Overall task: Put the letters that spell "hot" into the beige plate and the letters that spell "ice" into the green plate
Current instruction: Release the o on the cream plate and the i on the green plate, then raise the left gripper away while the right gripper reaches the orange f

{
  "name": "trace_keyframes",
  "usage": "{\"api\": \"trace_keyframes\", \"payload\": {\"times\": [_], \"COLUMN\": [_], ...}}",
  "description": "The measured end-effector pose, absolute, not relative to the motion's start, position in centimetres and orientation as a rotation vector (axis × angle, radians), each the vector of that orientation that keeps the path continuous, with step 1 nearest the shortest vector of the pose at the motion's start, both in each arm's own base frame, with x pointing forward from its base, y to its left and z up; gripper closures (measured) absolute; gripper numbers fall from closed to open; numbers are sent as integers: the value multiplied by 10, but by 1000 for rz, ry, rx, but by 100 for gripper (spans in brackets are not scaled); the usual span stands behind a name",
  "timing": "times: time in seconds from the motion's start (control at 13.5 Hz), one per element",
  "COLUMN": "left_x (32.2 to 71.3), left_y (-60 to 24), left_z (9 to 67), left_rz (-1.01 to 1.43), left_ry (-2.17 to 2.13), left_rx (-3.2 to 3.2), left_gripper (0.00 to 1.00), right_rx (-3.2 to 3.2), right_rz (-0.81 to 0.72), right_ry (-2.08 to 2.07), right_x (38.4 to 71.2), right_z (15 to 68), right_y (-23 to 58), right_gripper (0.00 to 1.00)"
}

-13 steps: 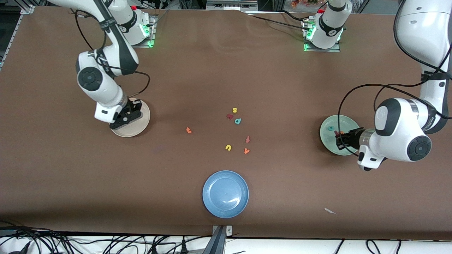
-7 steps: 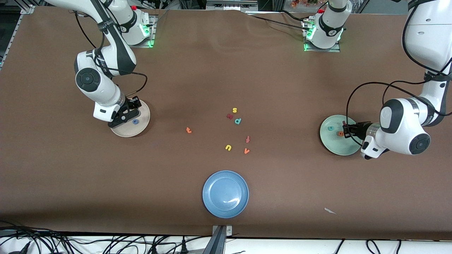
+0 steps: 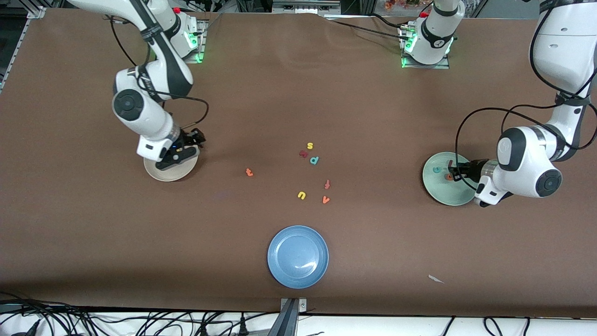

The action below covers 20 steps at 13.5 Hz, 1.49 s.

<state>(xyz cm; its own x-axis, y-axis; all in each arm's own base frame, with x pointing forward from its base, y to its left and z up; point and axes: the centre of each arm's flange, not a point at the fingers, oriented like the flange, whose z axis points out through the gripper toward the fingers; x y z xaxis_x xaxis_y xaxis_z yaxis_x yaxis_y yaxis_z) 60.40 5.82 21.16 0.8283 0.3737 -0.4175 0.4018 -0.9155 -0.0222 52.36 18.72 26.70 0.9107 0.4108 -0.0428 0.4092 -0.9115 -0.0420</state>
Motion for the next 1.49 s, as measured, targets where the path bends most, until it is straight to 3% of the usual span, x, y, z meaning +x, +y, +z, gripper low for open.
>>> {"api": "trace_keyframes", "payload": {"times": [0.37, 0.74, 1.12, 1.19, 1.49], "left_x": [630, 641, 648, 648, 648], "left_y": [62, 64, 65, 66, 60], "left_z": [355, 469, 518, 522, 534], "left_rz": [-446, -347, -226, -215, -181], "left_ry": [609, 538, 388, 384, 301], "left_rx": [2982, 3000, 3021, 3022, 3031], "left_gripper": [0, 0, 0, 0, 2], "right_rx": [-3019, -3033, -3028, -3028, -3032], "right_rz": [43, -71, -87, -90, -95], "right_ry": [-597, -651, -674, -684, -708], "right_x": [538, 539, 538, 538, 537], "right_z": [249, 195, 188, 188, 187], "right_y": [291, 332, 340, 341, 342], "right_gripper": [12, 11, 17, 24, 27]}}
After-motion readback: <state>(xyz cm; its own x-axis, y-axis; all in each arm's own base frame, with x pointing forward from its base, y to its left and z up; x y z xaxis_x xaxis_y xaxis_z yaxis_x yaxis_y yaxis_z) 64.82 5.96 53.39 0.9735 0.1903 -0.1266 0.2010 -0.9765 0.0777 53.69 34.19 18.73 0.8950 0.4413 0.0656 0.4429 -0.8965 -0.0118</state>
